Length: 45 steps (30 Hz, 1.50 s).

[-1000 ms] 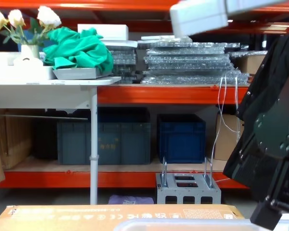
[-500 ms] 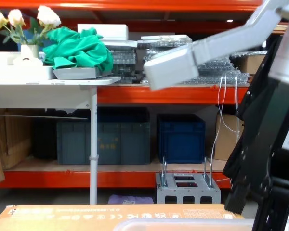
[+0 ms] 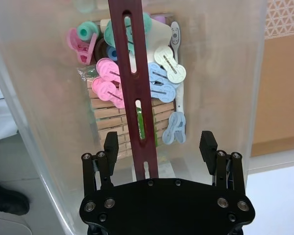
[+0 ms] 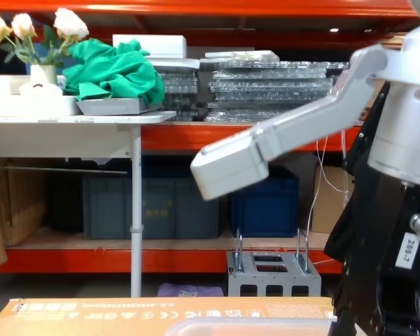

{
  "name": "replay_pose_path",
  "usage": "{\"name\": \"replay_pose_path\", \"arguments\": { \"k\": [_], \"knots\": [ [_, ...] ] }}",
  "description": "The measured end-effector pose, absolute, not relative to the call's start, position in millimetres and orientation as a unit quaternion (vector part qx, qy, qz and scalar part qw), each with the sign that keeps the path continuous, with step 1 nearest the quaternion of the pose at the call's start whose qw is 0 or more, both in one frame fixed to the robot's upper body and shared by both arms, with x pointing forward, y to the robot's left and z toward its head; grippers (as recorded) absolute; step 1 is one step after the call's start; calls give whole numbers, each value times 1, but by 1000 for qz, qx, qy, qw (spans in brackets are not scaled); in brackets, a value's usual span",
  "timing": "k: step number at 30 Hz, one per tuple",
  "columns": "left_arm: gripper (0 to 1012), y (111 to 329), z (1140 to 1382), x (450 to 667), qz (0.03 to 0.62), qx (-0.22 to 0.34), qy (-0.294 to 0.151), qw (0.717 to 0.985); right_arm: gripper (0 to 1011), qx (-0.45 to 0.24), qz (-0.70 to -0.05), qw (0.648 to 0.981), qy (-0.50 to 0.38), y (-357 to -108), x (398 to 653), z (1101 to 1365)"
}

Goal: Use one hand to grasp the basket and place it at the designated location.

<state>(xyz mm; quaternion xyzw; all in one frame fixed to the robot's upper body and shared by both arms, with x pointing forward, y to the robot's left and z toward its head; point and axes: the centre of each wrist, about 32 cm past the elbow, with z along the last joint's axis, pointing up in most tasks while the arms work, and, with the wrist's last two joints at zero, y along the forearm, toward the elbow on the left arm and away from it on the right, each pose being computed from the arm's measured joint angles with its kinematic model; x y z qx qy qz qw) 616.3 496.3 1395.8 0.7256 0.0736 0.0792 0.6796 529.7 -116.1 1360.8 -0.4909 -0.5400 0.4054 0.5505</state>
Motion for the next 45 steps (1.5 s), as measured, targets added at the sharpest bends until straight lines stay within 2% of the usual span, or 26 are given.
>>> {"name": "replay_pose_path", "arguments": {
  "k": [27, 33, 36, 37, 39, 41, 45],
  "knots": [
    [0, 496, 1396, 616, 79, 726, 74, 680, 1001, -502, 424, 534, -532, -104, 524, 1335],
    [0, 496, 1396, 616, 79, 726, 74, 680, 880, -502, 423, 536, -531, -105, 526, 1335],
    [0, 496, 1396, 616, 79, 726, 74, 680, 772, -500, 423, 537, -531, -105, 526, 1335],
    [0, 496, 1396, 616, 79, 726, 74, 680, 772, -500, 423, 537, -531, -105, 526, 1335],
    [0, 496, 1396, 616, 79, 726, 74, 680, 674, -500, 422, 539, -531, -106, 527, 1336],
    [0, 496, 1396, 616, 79, 726, 74, 680, 642, -500, 421, 539, -531, -107, 527, 1336],
    [0, 496, 1396, 616, 79, 726, 74, 680, 497, -499, 420, 540, -531, -108, 527, 1337]
  ]
}}
